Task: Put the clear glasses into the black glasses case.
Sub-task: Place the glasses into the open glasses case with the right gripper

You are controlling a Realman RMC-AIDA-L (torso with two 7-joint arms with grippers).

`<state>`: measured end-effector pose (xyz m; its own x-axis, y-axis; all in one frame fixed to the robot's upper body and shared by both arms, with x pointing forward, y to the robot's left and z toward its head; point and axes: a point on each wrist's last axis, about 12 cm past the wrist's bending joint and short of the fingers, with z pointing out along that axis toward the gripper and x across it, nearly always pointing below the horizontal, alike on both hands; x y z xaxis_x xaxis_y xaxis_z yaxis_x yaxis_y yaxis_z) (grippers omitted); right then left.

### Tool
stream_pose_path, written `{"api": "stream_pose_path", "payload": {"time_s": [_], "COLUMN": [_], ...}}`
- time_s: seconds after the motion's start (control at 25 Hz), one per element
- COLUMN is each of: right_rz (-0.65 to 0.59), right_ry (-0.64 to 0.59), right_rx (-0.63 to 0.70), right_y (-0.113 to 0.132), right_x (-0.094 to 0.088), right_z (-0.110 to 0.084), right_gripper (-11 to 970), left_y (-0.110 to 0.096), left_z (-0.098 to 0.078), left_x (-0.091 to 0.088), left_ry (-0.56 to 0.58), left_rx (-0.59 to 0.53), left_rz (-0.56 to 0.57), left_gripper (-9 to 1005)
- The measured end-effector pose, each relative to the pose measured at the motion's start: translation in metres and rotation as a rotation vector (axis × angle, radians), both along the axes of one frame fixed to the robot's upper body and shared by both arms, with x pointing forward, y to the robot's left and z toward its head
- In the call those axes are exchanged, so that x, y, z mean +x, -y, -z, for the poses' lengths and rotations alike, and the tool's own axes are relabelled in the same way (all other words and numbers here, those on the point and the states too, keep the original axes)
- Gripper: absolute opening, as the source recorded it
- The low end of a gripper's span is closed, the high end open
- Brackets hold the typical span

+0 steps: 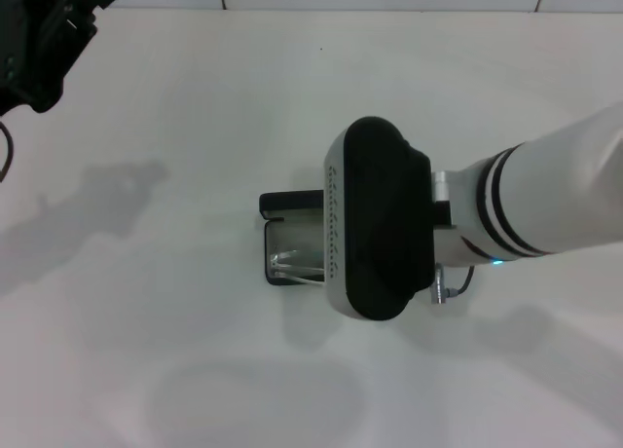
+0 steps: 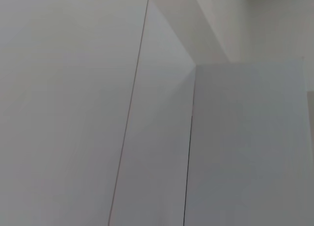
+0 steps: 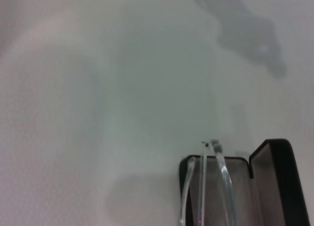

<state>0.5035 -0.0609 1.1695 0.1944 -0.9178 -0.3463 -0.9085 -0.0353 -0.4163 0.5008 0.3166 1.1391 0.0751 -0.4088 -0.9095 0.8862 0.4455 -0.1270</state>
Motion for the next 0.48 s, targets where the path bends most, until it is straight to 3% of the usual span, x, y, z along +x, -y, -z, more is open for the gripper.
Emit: {"api": "stream_pose_path", "payload": {"time_s": [0.48], "right_rz": [0.0], "right_ry": [0.067], "right_rx": [-0.006], "right_y": [-0.001], "right_x": [0.009], "right_z": [0.014], "right_gripper": [108], "left_y": [0.002], "left_z": [0.0], "left_x": [0.001], "left_ry": [0.003], "left_rx": [-0.007], "left_rz": [-0.002], "left_gripper": [75]}}
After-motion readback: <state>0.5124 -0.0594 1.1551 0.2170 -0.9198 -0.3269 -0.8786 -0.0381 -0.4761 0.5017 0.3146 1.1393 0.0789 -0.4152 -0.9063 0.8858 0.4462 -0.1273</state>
